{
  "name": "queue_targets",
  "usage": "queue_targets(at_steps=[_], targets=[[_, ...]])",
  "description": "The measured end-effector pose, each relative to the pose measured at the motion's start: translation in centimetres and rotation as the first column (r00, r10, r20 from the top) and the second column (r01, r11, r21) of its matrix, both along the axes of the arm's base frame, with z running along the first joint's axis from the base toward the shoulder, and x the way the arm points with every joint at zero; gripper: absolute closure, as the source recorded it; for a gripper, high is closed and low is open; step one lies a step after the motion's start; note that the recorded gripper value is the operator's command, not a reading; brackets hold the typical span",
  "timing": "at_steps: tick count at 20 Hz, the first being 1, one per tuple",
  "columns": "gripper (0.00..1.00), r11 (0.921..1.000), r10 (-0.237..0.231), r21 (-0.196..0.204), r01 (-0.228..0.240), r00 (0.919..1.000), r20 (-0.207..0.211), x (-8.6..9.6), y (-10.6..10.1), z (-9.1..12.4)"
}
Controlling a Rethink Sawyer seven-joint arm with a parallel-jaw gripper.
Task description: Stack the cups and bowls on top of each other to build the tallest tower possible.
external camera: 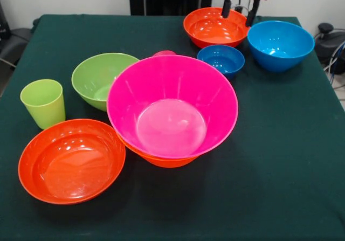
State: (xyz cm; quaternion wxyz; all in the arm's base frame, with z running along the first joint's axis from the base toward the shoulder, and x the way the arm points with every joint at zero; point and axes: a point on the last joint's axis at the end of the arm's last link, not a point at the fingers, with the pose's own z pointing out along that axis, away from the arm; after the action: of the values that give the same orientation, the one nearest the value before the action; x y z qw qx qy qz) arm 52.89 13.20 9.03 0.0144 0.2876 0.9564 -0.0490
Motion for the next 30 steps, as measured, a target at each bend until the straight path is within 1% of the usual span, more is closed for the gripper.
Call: queue_targets(at_steps=[2,5,8,9,10,12,14,15,17,20,24,27,28,29,30], targets=[[0.00,0.9997,-0.024,0.005,0.024,0.9997,-0.006,-0.7,0.2,-0.2],[0.00,0.9987,-0.051,-0.006,0.051,0.9987,-0.010,-1.4,1.0,-0.2],[0.00,0.9959,-0.086,-0.030,0.086,0.9963,-0.009,-2.3,2.1,-0.4],[0.00,0.9933,-0.109,-0.041,0.108,0.9941,-0.007,-2.8,2.8,-0.5],[0.00,0.9890,-0.139,-0.050,0.139,0.9902,-0.006,-3.3,3.6,-0.8],[0.00,0.9826,-0.177,-0.056,0.177,0.9841,-0.006,-3.7,4.4,-1.2],[0.00,0.9744,-0.217,-0.060,0.216,0.9762,-0.002,-4.1,5.0,-1.7],[0.00,0.9691,-0.239,-0.061,0.239,0.9710,0.001,-4.2,5.2,-2.1],[0.00,0.9598,-0.274,-0.064,0.273,0.9618,0.005,-4.3,5.3,-2.7],[0.00,0.9488,-0.308,-0.071,0.308,0.9513,0.011,-4.5,5.1,-3.5],[0.00,0.9418,-0.326,-0.086,0.325,0.9455,0.008,-4.9,4.6,-4.4],[0.00,0.9335,-0.341,-0.115,0.340,0.9399,0.006,-5.5,4.3,-5.0],[0.00,0.9288,-0.350,-0.127,0.348,0.9367,0.009,-5.8,4.3,-5.2],[0.00,0.9220,-0.363,-0.139,0.361,0.9318,0.016,-6.1,4.5,-5.4],[0.00,0.9192,-0.368,-0.143,0.367,0.9296,0.018,-6.2,4.6,-5.5]])
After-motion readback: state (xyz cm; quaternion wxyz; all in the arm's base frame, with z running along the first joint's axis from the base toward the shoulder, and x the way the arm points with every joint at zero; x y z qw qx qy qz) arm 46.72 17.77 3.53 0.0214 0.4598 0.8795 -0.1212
